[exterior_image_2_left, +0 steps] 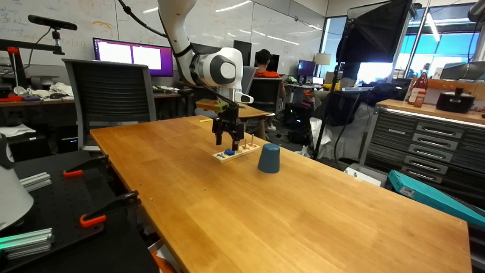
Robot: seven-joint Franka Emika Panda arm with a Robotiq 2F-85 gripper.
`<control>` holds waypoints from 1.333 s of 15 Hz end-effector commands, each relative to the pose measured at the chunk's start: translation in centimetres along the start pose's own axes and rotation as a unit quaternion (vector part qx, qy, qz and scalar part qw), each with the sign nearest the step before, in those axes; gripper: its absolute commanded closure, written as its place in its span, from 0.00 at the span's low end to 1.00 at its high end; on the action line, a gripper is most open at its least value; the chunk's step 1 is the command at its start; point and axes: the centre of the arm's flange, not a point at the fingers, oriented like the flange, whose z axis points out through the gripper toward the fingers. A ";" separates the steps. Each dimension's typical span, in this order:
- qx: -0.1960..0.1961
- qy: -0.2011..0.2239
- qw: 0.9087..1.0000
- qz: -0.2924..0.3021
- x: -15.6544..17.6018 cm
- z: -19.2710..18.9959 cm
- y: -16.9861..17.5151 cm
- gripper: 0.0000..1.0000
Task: Pick up the blue object from the wooden holder and put it on the table
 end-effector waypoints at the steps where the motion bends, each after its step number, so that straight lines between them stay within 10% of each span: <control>1: -0.004 -0.001 1.000 -0.010 -1.2 -0.2 -0.9 0.00; 20: -0.007 0.035 0.999 -0.014 -1.6 -2.0 -3.6 0.00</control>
